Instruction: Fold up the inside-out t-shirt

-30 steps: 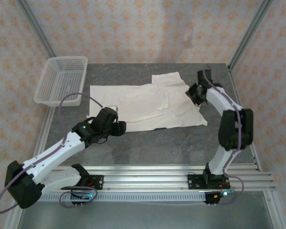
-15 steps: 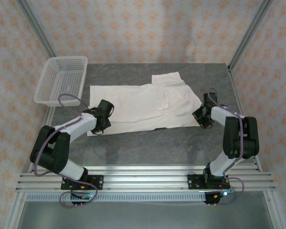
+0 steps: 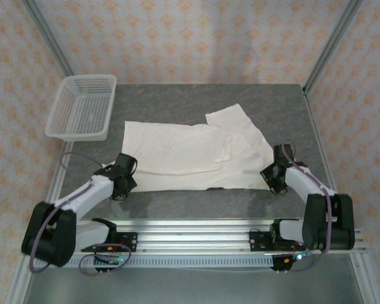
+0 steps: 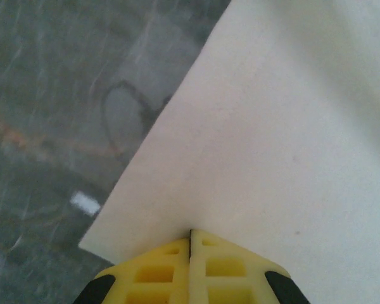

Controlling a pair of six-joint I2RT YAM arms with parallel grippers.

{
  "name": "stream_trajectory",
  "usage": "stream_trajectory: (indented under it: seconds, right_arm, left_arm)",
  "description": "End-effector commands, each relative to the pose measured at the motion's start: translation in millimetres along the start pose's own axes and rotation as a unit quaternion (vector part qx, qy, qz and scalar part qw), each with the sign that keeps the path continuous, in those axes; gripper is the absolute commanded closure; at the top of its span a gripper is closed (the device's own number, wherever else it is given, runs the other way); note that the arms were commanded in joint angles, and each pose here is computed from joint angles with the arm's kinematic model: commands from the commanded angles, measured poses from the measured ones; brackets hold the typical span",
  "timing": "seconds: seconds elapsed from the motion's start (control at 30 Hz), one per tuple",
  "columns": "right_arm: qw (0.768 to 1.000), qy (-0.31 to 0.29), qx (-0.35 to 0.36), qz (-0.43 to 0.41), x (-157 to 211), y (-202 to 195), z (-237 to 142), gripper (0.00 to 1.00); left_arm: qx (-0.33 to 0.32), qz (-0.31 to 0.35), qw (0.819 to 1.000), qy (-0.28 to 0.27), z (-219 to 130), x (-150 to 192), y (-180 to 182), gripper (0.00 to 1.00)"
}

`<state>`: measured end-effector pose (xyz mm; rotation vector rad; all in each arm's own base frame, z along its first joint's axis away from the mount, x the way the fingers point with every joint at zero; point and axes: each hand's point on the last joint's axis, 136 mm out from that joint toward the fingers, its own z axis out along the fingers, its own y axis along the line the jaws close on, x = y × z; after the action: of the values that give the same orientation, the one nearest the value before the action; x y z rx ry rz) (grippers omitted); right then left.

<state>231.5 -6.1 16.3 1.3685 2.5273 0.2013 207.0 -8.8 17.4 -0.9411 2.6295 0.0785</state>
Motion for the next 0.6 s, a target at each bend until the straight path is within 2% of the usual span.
stream_trajectory:
  seconds: [0.0, 0.07, 0.17, 0.2, 0.27, 0.33, 0.37, 0.43, 0.47, 0.57]
  right_arm:
    - [0.996, 0.025, 0.083, 0.025, 31, -60, -4, 0.97]
    - [0.998, 0.016, 0.055, 0.028, 33, -57, -11, 0.93]
    - [0.999, -0.017, -0.028, -0.006, 15, -20, -36, 0.83]
    - [0.998, -0.04, -0.047, -0.025, 3, -7, -48, 0.8]
    - [0.991, -0.091, -0.078, -0.066, -25, 23, -74, 0.69]
    - [0.98, -0.127, -0.103, -0.114, -51, 58, -91, 0.61]
    - [0.975, -0.133, -0.107, -0.141, -63, 76, -95, 0.58]
    - [0.971, -0.121, -0.094, -0.185, -80, 106, -88, 0.54]
    - [0.969, -0.113, -0.085, -0.202, -88, 120, -82, 0.49]
    - [0.962, -0.115, -0.053, -0.243, -112, 152, -62, 0.43]
  left_arm:
    - [-0.003, 0.004, 1.0, 0.016, -11, 16, 16, 1.0]
    - [0.02, 0.008, 1.0, 0.01, -20, 14, 11, 1.0]
    - [0.062, 0.017, 0.998, -0.013, -37, 1, -4, 0.98]
    - [0.078, 0.021, 0.996, -0.028, -45, -7, -11, 0.87]
    - [0.123, 0.034, 0.99, -0.066, -67, -30, -33, 0.5]
    - [0.164, 0.046, 0.98, -0.107, -89, -52, -55, 0.26]
    - [0.184, 0.055, 0.973, -0.127, -98, -64, -67, 0.19]
    - [0.204, 0.07, 0.964, -0.157, -111, -83, -86, 0.12]
    - [0.207, 0.076, 0.961, -0.167, -114, -92, -94, 0.09]
    - [0.212, 0.097, 0.956, -0.18, -118, -109, -115, 0.06]
